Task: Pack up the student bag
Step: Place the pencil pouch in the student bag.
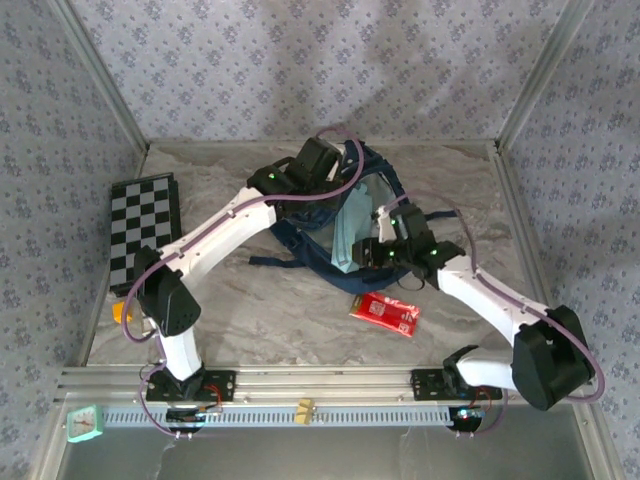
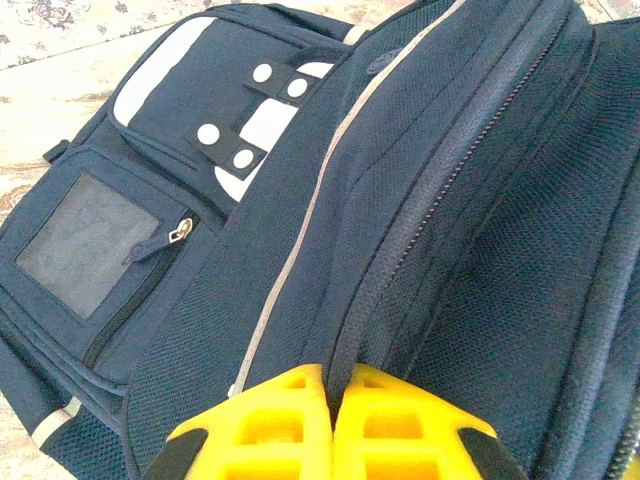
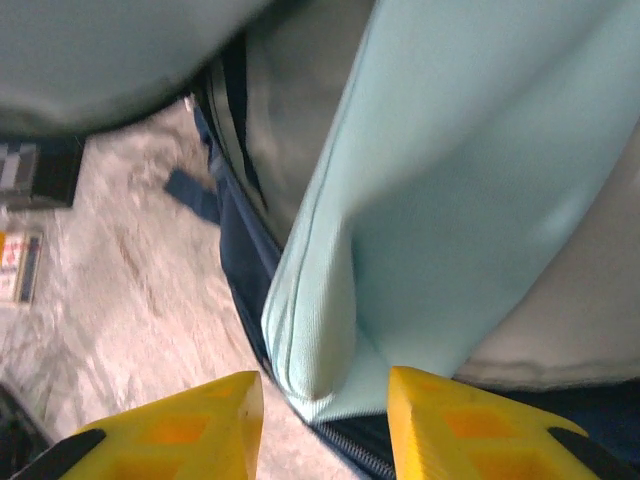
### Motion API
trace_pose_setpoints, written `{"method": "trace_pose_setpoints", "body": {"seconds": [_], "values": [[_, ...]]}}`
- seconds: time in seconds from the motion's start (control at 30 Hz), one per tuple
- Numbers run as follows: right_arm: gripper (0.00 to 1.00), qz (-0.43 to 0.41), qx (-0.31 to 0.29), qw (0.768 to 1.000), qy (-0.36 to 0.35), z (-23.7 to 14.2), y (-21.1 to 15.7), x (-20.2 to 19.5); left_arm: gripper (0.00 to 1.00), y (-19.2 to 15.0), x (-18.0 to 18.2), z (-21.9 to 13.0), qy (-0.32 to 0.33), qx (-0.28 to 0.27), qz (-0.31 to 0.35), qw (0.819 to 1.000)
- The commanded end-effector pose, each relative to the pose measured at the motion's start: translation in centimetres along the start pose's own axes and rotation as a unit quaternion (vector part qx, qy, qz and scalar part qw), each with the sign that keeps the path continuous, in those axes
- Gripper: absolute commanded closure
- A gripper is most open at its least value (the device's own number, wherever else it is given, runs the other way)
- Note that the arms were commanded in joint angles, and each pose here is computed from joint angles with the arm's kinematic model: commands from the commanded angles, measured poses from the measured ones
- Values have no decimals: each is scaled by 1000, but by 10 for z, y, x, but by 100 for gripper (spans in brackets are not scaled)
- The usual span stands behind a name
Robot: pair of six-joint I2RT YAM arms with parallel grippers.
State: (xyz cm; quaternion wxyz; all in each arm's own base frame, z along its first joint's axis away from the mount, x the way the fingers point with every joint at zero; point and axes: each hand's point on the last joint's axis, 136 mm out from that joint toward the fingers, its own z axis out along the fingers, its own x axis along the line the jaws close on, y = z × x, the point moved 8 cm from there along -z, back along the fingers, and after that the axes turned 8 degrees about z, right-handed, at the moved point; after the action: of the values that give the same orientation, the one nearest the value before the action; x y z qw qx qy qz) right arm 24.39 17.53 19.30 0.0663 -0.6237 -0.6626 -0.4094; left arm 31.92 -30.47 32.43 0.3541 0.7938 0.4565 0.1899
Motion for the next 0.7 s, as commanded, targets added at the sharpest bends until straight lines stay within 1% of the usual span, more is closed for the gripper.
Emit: {"method": "trace_pose_setpoints", "body": {"seconds": [0.0, 0.07, 0.17, 0.23, 0.33, 0.37, 0.43, 0.5, 0.6, 0.67], "values": [[64, 35, -10, 999, 15, 15, -7, 6, 100, 25, 3, -34, -15, -70, -30, 997], [66, 34, -21, 999, 11, 25, -1, 8, 100, 25, 2, -35, -19, -70, -32, 997], [76, 20, -45, 999, -5, 42, 16, 6, 100, 24, 1, -35, -26, -68, -40, 997], [81, 13, -74, 997, -4, 49, 34, 5, 100, 23, 1, -36, -31, -65, -49, 996], [89, 33, -123, 992, 7, 60, 62, 0, 100, 22, -3, -40, -55, -65, -65, 994], [89, 38, -133, 990, 19, 66, 72, -1, 100, 22, -6, -41, -69, -64, -67, 993], [90, 36, -146, 988, 24, 77, 87, -3, 100, 22, -5, -43, -71, -62, -74, 993], [90, 36, -139, 989, 35, 92, 94, -4, 100, 22, -3, -44, -62, -66, -77, 993], [88, 43, -121, 989, 74, 104, 90, 1, 100, 22, 1, -39, -46, -62, -79, 994], [85, 45, -122, 987, 94, 100, 84, 9, 100, 20, 4, -35, -43, -52, -82, 994]]}}
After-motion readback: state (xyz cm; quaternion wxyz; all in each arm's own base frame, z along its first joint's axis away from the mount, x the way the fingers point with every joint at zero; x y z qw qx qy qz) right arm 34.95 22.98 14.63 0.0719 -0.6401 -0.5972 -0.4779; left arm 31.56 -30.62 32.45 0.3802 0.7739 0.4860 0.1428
